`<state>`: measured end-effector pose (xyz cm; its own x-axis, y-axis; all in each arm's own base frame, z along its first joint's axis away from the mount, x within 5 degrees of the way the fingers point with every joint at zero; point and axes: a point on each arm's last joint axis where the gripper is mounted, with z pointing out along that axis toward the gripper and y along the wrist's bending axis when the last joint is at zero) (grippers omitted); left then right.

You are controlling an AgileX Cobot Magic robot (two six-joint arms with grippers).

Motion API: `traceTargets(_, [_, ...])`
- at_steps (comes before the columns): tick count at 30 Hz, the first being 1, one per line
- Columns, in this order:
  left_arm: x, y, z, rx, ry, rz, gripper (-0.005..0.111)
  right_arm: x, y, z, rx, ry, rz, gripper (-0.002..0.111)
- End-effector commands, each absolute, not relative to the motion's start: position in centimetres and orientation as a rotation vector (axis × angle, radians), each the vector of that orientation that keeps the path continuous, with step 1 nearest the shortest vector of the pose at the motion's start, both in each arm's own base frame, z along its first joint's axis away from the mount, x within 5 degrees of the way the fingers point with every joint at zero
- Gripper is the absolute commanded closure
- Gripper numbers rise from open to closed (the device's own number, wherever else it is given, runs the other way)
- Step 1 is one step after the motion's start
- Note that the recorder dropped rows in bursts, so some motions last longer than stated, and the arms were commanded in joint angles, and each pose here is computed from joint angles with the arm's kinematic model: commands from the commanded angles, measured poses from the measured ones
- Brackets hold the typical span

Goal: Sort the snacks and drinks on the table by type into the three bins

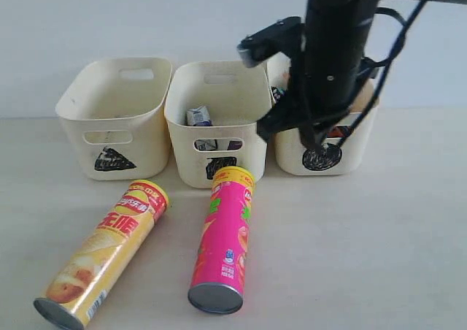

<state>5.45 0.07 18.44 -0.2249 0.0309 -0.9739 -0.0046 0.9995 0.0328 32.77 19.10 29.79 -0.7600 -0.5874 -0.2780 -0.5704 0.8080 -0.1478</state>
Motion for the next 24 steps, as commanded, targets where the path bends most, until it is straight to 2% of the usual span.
traceTargets(1, [5.4, 0.1, 18.6, 0.011, 1.779, 0.029, 0.102, 32.3, 14.7, 30.3, -0.737, 2.693, -0.087, 0.108])
traceTargets(14, [5.4, 0.1, 18.6, 0.011, 1.779, 0.029, 0.102, 29.1, 4.9, 29.6, -0.383, 2.774, -0.116, 0.108])
traceTargets(24, [5.4, 0.1, 18.6, 0.011, 1.779, 0.029, 0.102, 26.1, 3.5, 27.6, -0.205, 2.728, 0.092, 0.108])
